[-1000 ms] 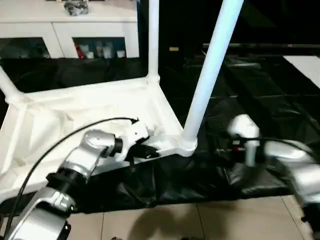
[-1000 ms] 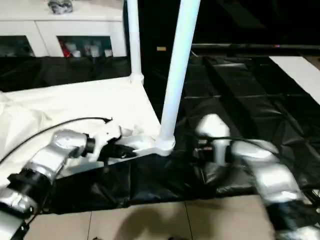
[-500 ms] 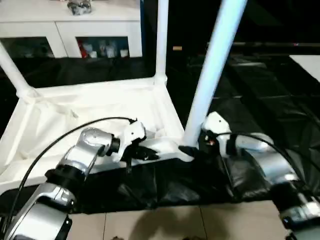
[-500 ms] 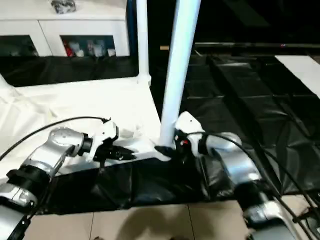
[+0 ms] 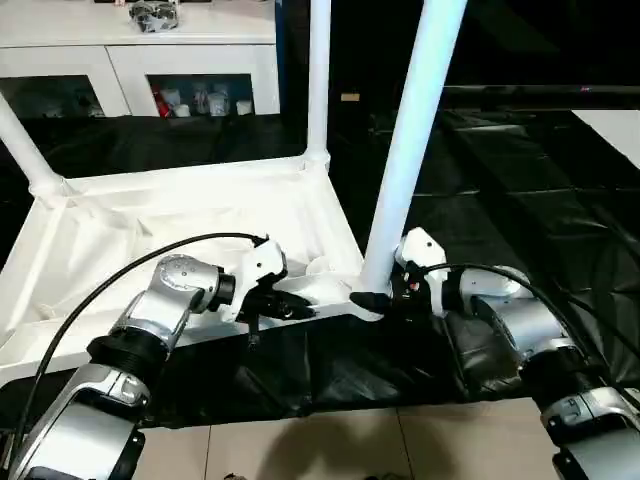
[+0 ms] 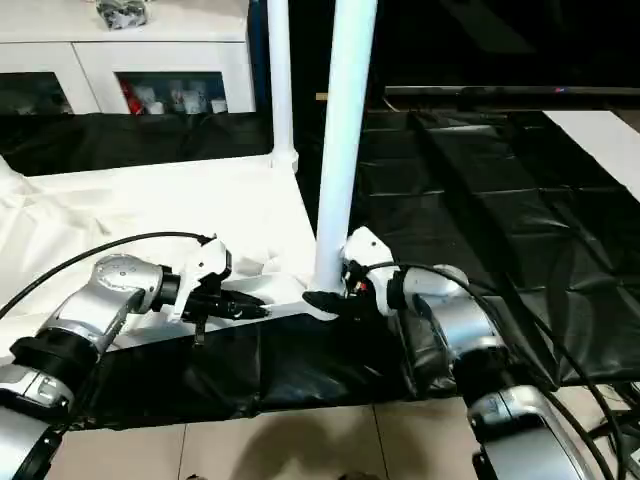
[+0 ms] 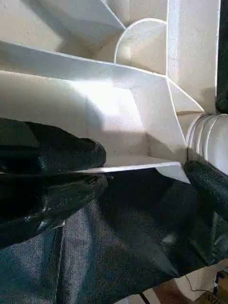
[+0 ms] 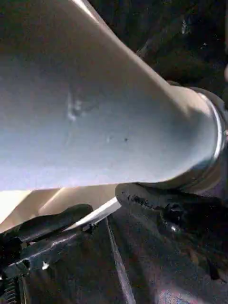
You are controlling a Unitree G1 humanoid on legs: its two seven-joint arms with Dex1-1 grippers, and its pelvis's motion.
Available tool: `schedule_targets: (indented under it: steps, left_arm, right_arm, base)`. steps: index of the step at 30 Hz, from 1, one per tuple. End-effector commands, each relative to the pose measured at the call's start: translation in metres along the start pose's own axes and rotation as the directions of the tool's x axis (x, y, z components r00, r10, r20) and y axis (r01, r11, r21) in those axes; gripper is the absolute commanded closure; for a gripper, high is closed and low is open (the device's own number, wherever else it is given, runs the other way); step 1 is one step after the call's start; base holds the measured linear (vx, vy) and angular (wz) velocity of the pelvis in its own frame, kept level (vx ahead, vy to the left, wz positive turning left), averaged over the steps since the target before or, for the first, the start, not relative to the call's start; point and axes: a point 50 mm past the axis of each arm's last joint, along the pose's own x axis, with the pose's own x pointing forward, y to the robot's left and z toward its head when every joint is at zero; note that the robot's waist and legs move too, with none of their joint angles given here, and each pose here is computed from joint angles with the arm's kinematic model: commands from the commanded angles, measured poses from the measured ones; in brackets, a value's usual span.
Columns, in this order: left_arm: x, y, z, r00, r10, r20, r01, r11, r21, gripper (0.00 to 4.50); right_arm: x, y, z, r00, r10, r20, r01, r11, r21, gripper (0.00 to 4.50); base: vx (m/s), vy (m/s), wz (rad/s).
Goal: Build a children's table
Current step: Rotate leg to tighten
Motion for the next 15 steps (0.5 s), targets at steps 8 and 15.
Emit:
schedule_targets:
  steps: [8,15]
  left_arm:
    - [0.022,0.003,0.016,0.996,0.054,0.064,-0.053,0.998,-0.019,4.5]
    - [0.072,-0.006,0.038,0.976,0.186,0.112,-0.181,0.982,-0.052,4.5]
  right_arm:
    - [0.017,0.001,-0.003,0.992,-0.109,0.057,0.104,0.992,0.077,1.77]
    - [0.048,0.007,-0.018,0.879,-0.477,-0.013,0.462,0.842,0.277,1.78]
  base:
    - [0.0,0.0,0.0]
    - [0.0,0.0,0.0]
